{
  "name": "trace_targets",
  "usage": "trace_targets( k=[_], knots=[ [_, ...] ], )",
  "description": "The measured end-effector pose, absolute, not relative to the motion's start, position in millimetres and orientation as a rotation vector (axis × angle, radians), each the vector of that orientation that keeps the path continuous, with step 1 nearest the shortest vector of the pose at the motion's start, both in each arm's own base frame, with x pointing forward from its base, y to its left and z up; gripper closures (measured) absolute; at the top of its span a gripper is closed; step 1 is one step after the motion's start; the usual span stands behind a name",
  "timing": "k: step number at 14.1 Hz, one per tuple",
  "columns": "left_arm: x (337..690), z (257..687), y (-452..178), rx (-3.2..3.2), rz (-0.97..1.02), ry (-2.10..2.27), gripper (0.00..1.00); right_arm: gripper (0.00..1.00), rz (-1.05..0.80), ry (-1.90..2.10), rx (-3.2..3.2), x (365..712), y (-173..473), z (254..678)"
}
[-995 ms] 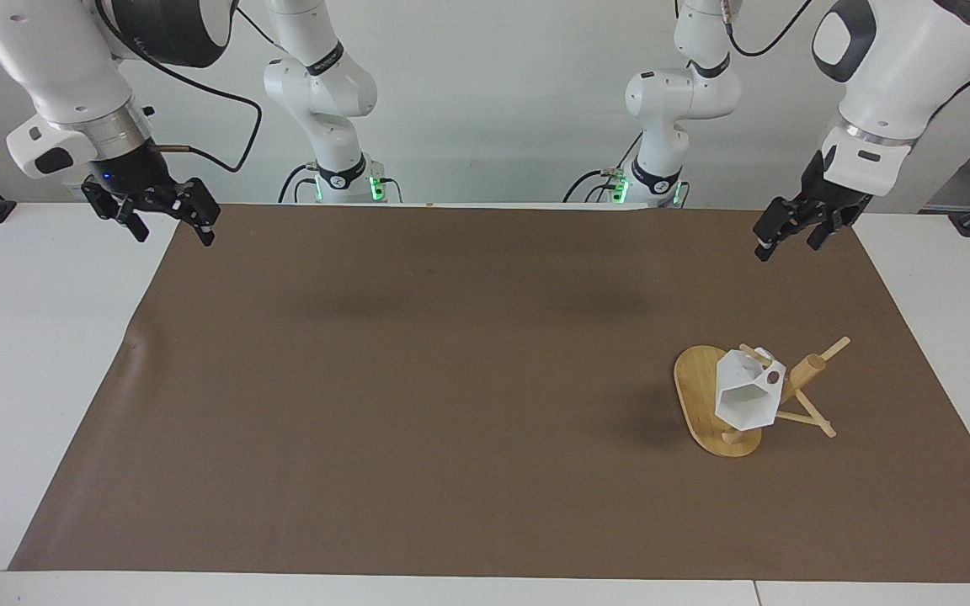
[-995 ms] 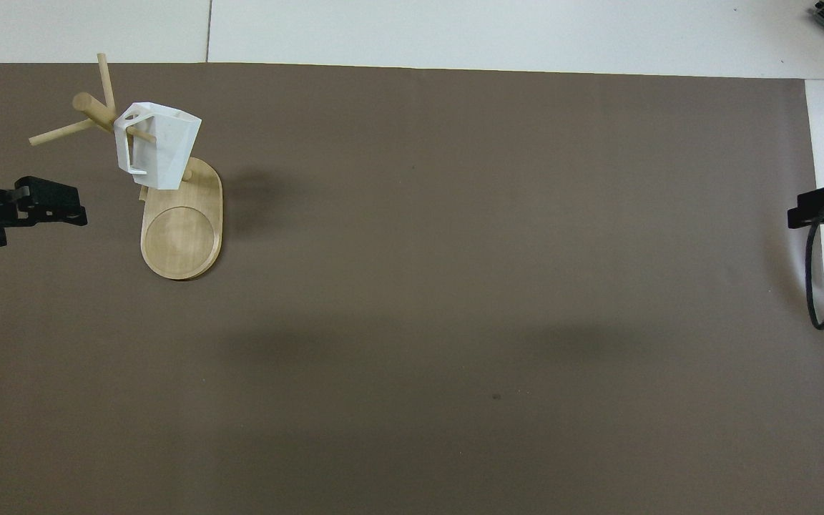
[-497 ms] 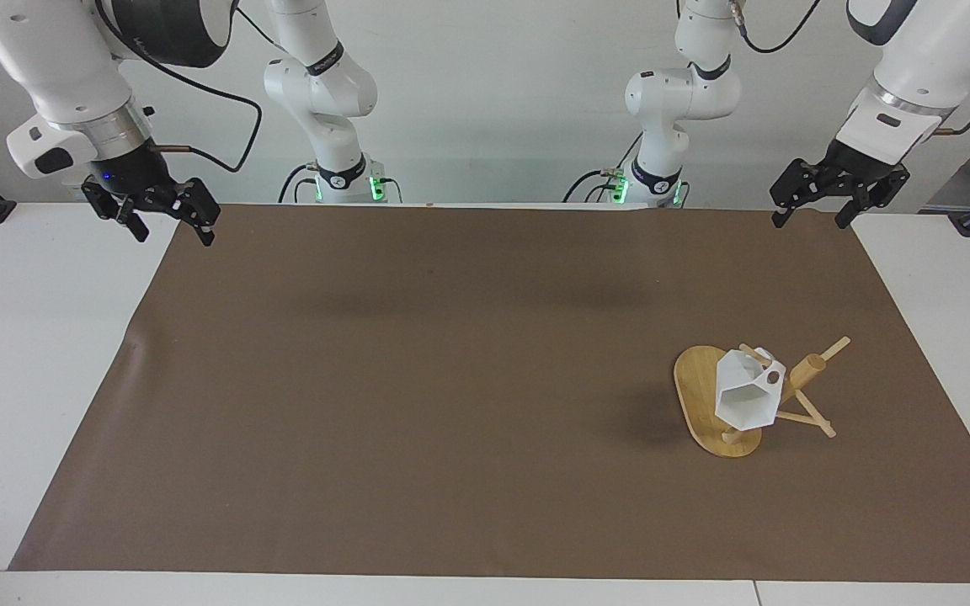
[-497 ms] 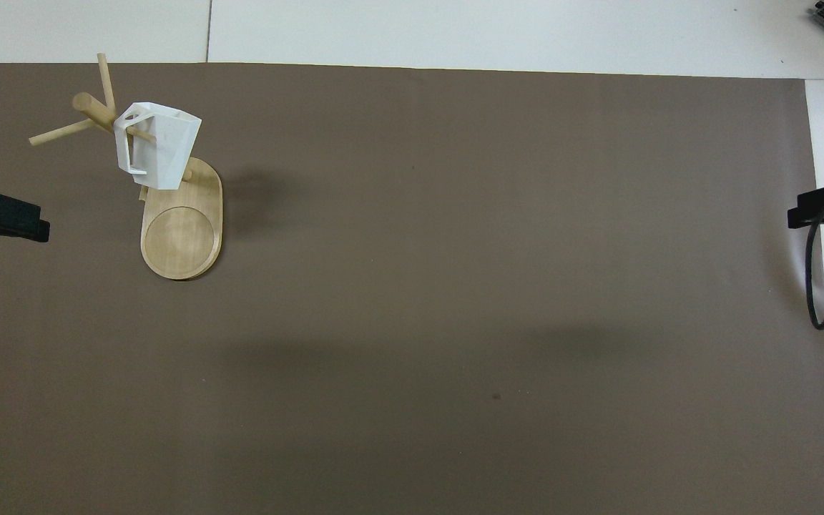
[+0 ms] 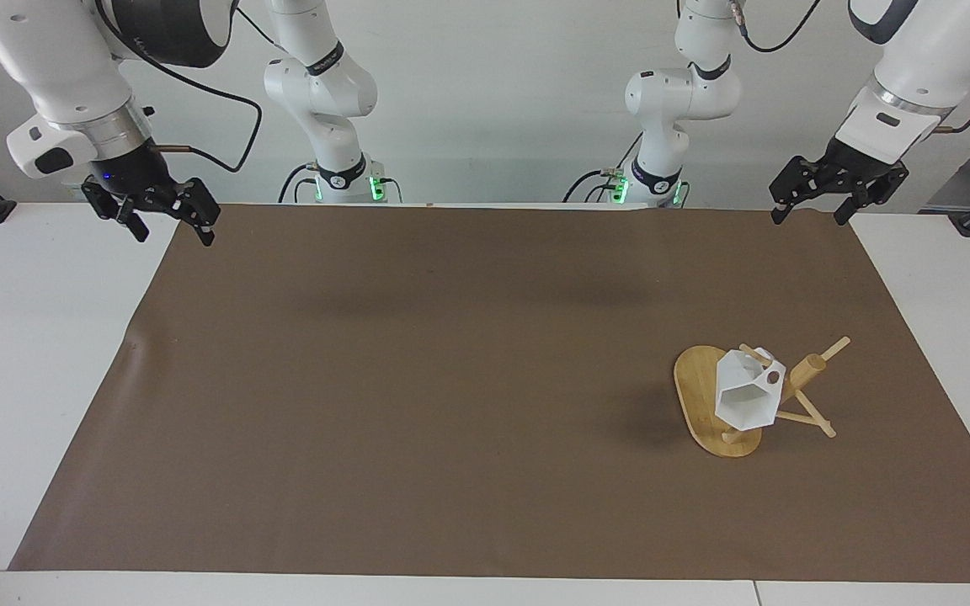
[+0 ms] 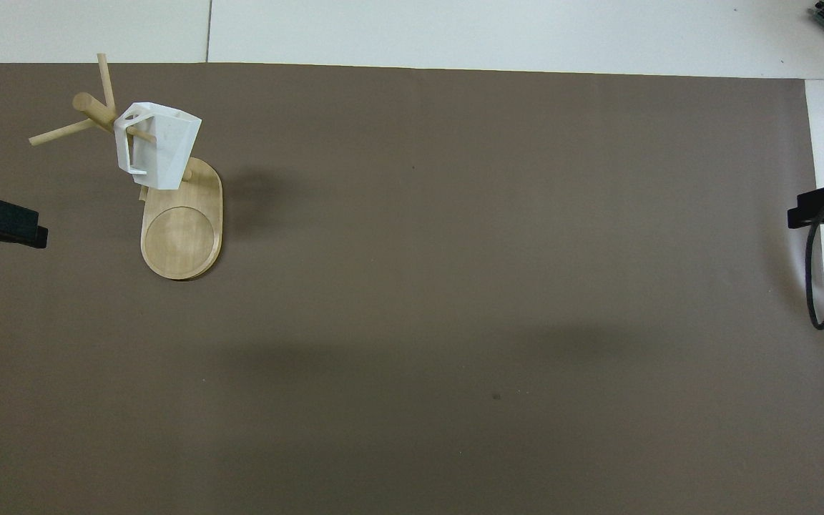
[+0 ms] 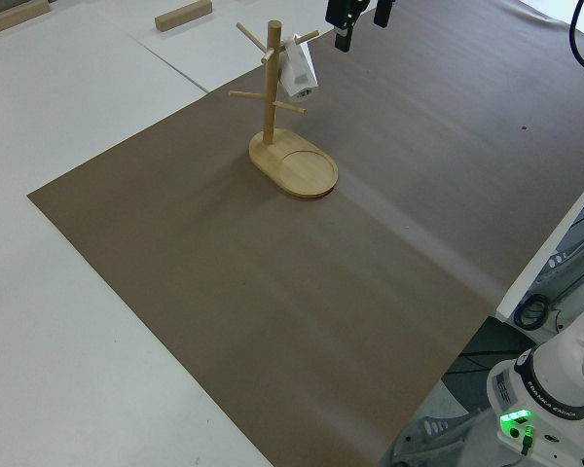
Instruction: Hang cup on rack
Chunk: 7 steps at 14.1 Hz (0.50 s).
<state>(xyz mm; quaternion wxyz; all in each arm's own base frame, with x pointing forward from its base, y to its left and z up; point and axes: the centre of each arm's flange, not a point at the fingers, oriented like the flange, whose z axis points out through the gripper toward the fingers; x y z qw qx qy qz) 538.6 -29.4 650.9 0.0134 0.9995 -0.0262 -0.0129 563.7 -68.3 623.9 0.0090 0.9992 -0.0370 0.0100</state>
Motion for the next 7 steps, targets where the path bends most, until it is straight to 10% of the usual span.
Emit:
trace_targets(
  k=[7],
  knots=[
    [538.0, 650.2, -34.9, 3.128, -0.045, -0.102, 0.00, 0.00, 0.031, -0.116, 3.121, 563.7, -68.3, 623.9]
  ],
)
